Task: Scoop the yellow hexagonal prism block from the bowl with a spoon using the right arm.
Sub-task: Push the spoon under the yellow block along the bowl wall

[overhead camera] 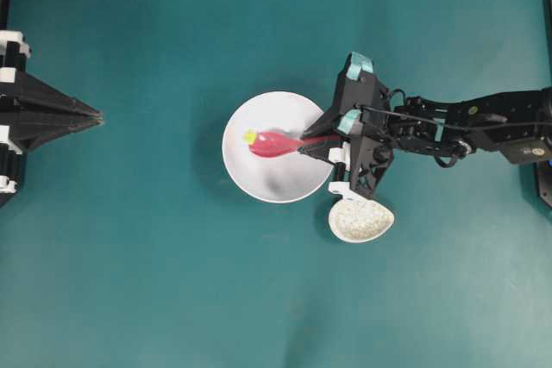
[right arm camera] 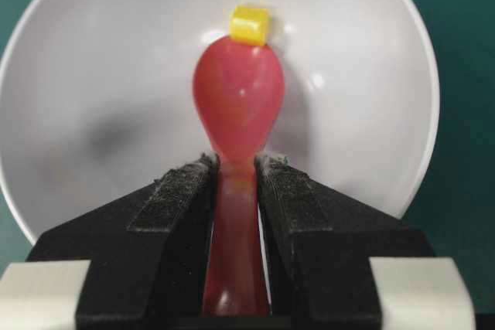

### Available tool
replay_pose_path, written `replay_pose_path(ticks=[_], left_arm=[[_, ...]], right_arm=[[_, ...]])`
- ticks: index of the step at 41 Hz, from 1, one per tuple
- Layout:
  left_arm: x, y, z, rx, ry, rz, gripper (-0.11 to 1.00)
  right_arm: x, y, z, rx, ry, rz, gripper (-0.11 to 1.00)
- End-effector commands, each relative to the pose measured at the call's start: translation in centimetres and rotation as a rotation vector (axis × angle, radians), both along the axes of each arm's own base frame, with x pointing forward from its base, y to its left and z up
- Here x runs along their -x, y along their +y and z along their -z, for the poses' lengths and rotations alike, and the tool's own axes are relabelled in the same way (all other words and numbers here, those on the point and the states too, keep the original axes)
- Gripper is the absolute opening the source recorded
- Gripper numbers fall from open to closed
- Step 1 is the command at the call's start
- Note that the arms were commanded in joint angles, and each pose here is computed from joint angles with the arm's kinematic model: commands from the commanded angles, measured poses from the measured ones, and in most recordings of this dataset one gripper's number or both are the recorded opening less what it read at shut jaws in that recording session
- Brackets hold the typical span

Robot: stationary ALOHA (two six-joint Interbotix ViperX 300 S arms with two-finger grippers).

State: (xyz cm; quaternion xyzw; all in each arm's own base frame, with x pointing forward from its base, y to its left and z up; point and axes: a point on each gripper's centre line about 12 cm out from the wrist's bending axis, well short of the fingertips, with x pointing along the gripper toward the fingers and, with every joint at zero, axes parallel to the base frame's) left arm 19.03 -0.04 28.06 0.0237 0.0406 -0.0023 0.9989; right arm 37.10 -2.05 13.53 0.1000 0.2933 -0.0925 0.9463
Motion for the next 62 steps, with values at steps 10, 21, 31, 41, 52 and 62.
replay_pose_path(ticks=[10, 21, 31, 41, 52, 62], left_arm=[[-0.2, 0.1, -1.0, -0.005, -0.025, -0.002, 0.09], [-0.2, 0.0, -1.0, -0.005, -0.025, -0.001, 0.09], [-0.2, 0.0, -0.9, -0.005, -0.021, -0.001, 0.09], [-0.2, 0.1, -0.9, -0.005, -0.021, -0.003, 0.09], [-0.2, 0.1, -0.9, -0.005, -0.021, -0.003, 0.09], [-0.2, 0.0, -1.0, -0.005, -0.023, -0.001, 0.09]], right_arm=[[-0.2, 0.1, 0.2, -0.013, -0.001, 0.009, 0.24], [-0.2, 0.1, 0.1, -0.012, -0.004, 0.010, 0.24], [-0.6, -0.1, -0.1, -0.004, -0.030, 0.017, 0.24], [-1.1, -0.2, -0.6, 0.007, -0.064, 0.024, 0.24], [-1.2, -0.3, -0.8, 0.011, -0.078, 0.028, 0.24], [-1.3, -0.3, -0.9, 0.014, -0.085, 0.028, 0.24]])
